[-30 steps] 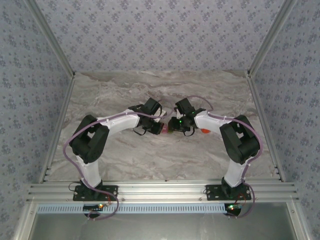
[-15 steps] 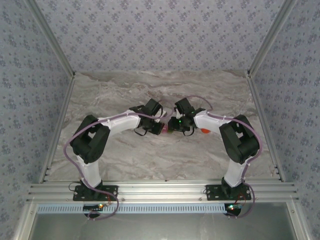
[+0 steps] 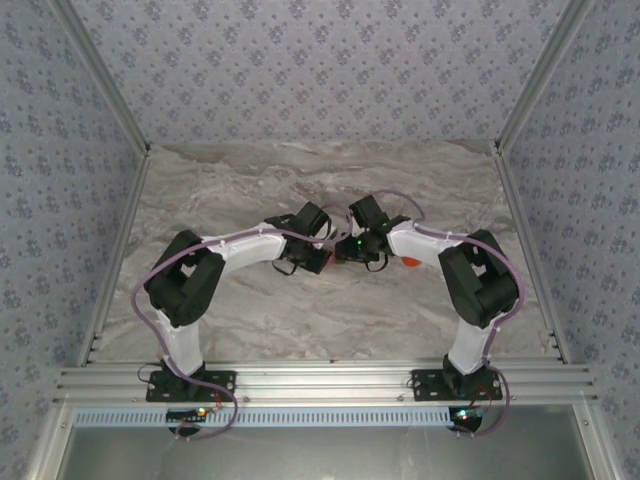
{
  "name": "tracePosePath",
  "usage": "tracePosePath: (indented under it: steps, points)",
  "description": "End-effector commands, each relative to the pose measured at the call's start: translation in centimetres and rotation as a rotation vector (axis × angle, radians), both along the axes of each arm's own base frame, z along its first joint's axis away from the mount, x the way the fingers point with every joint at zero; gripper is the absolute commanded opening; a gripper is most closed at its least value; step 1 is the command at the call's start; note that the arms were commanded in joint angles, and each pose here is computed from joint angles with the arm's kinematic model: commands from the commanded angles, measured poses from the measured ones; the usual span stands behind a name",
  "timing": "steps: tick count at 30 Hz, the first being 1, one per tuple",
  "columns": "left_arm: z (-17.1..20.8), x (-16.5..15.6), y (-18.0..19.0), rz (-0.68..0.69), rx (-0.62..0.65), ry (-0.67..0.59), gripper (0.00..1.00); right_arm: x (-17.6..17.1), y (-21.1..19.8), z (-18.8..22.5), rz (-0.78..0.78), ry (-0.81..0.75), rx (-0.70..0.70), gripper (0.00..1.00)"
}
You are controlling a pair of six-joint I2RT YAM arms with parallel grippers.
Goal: Sort the pills into containers
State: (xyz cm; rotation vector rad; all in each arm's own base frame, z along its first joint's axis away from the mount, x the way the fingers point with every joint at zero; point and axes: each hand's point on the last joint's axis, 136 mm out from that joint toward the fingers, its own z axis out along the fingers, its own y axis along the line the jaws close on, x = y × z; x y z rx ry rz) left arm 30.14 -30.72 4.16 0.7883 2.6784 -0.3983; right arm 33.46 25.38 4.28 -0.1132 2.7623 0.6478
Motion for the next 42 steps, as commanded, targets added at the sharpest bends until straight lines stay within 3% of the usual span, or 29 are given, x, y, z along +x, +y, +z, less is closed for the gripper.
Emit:
tracePosePath:
  steps: [1,7,20,32,42]
  points:
    - [-0.4,0.3,0.4,0.005,0.054,0.001,0.0,-0.7,-0.5,-1.6,0.012,0.05,-0.064,0.31]
    - [0.7,1.1,0.3,0.001,0.054,-0.021,0.0,-0.3,-0.5,-1.9,0.016,0.057,-0.083,0.32]
    - [-0.7,1.7,1.2,0.029,0.073,-0.004,0.0,-0.2,-0.5,-2.5,0.022,0.072,-0.102,0.31]
    - [3.0,3.6,0.9,0.05,0.019,-0.09,0.0,-0.2,-0.5,-2.7,0.025,0.076,-0.103,0.31]
    - [1.5,3.6,1.1,0.051,0.024,-0.054,0.0,-0.2,-0.5,-2.6,0.028,0.073,-0.102,0.31]
